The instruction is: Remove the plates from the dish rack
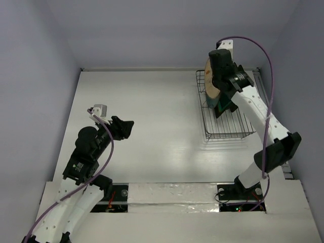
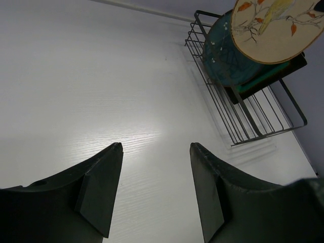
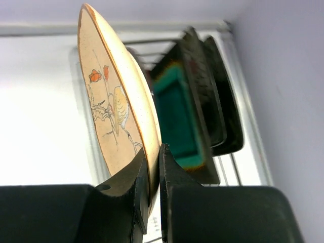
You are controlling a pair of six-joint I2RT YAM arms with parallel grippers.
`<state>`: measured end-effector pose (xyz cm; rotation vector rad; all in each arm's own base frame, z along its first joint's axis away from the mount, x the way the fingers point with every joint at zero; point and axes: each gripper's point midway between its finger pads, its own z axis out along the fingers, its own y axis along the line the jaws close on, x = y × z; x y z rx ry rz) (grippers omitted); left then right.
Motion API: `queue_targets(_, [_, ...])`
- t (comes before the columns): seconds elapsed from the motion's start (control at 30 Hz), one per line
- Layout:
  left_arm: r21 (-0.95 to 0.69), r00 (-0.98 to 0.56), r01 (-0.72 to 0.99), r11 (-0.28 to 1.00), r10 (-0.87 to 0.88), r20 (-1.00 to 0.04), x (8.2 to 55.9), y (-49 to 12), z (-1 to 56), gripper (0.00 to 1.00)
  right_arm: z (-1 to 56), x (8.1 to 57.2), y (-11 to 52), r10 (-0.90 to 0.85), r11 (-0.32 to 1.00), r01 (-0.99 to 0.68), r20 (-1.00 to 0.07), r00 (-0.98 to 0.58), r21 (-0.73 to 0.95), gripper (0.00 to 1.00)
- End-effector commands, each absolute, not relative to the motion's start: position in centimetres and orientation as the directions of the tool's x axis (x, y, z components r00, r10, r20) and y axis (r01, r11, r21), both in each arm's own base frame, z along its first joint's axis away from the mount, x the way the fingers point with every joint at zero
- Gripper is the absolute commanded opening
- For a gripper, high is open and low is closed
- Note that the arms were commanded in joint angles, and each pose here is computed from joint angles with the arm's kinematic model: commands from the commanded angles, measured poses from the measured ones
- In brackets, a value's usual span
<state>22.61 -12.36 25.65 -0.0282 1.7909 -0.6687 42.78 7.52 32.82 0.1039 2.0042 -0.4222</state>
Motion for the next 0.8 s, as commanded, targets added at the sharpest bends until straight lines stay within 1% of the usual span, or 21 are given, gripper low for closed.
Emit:
queue_targets(0.0, [-0.445,-0.282,0.339,0.829,-0.362,-0.889,22.6,-12.4,27.1,0.52,42.8,40.7,11.3,0.03,0.984,0.18,-0.987,-0.159,0.001,0.0])
queue_targets(0.03, [-0.446,-0.27,0.329,0.832,-0.369,-0.889,22.6,-12.0,27.2,0.52,42.9,40.5,12.6,0.054,0.992,0.125,-0.987,-0.153,0.035,0.0])
queue_targets(0.1, [-0.447,-0.252,0.316,0.837,-0.38,-0.89,22.6,-11.6,27.6,0.52,43.7,40.0,16.6,0.158,0.986,-0.03,-0.979,-0.133,0.163,0.0])
queue_targets(0.17, [-0.448,-0.229,0.301,0.842,-0.392,-0.891,22.5,-11.0,28.0,0.52,42.3,39.3,21.6,0.219,0.955,-0.165,-0.96,-0.173,0.248,0.0])
queue_targets(0.2, [-0.447,-0.217,0.291,0.846,-0.397,-0.892,22.6,-10.7,28.1,0.52,42.9,39.4,23.6,0.267,0.931,-0.212,-0.951,-0.153,0.296,0.0])
queue_targets(0.23, [-0.448,-0.205,0.285,0.847,-0.402,-0.892,22.6,-10.4,28.4,0.51,41.2,40.0,25.9,0.271,0.918,-0.243,-0.944,-0.19,0.313,0.0])
queue_targets(0.27, [-0.447,-0.204,0.283,0.848,-0.403,-0.892,22.6,-10.3,28.4,0.51,40.9,39.1,29.3,0.317,0.865,-0.323,-0.917,-0.242,0.384,0.0])
queue_targets(0.3, [-0.447,-0.201,0.279,0.85,-0.404,-0.893,22.5,-10.2,28.5,0.51,41.5,39.1,31.5,0.367,0.818,-0.375,-0.897,-0.245,0.437,0.0])
queue_targets(0.33, [-0.447,-0.201,0.274,0.851,-0.404,-0.893,22.6,-10.2,28.5,0.51,40.0,39.7,33.9,0.382,0.788,-0.398,-0.88,-0.282,0.47,0.0])
queue_targets(0.37, [-0.446,-0.202,0.261,0.856,-0.403,-0.893,22.7,-10.0,28.3,0.5,40.2,38.8,36.6,0.429,0.717,-0.44,-0.84,-0.331,0.54,0.0])
queue_targets(0.4, [-0.448,-0.203,0.257,0.856,-0.406,-0.891,22.6,-9.9,28.4,0.5,40.7,38.9,38.3,0.463,0.67,-0.47,-0.818,-0.341,0.576,0.0])
queue_targets(0.43, [-0.45,-0.195,0.242,0.86,-0.411,-0.89,22.7,-9.6,28.5,0.5,40.4,39.0,39.8,0.478,0.641,-0.478,-0.8,-0.363,0.6,0.0])
queue_targets(0.47, [-0.449,-0.183,0.208,0.869,-0.416,-0.891,22.8,-9.0,28.4,0.5,37.9,39.8,41.9,0.481,0.625,-0.453,-0.771,-0.419,0.636,0.0])
queue_targets(0.5, [-0.452,-0.177,0.197,0.87,-0.422,-0.889,22.8,-8.7,28.5,0.5,39.3,39.4,43.7,0.51,0.576,-0.486,-0.753,-0.415,0.658,0.0])
queue_targets(0.53, [-0.454,-0.168,0.192,0.87,-0.426,-0.889,22.7,-8.5,28.7,0.5,38.7,39.9,44.6,0.513,0.565,-0.483,-0.743,-0.429,0.669,0.0])
queue_targets(0.57, [-0.455,-0.166,0.176,0.873,-0.429,-0.888,22.7,-8.2,28.6,0.5,36.0,40.2,46.9,0.499,0.553,-0.461,-0.719,-0.484,0.694,0.0])
queue_targets(0.6, [-0.457,-0.161,0.175,0.872,-0.432,-0.887,22.6,-8.2,28.7,0.5,36.8,40.2,48.1,0.512,0.52,-0.474,-0.704,-0.493,0.71,0.0])
queue_targets(0.63, [-0.458,-0.159,0.176,0.871,-0.435,-0.887,22.6,-8.2,28.7,0.5,35.9,40.5,49.0,0.509,0.508,-0.467,-0.69,-0.515,0.724,0.0])
queue_targets(0.67, [-0.459,-0.163,0.181,0.87,-0.433,-0.886,22.6,-8.3,28.7,0.5,34.8,40.8,49.7,0.521,0.492,-0.437,-0.656,-0.546,0.753,0.0])
queue_targets(0.7, [-0.458,-0.163,0.185,0.87,-0.432,-0.887,22.6,-8.4,28.7,0.5,32.5,41.0,51.1,0.515,0.495,-0.412,-0.64,-0.57,0.765,0.0])
queue_targets(0.77, [-0.457,-0.168,0.192,0.869,-0.429,-0.887,22.7,-8.5,28.7,0.5,30.6,41.7,51.8,0.529,0.489,-0.374,-0.609,-0.591,0.788,0.0])
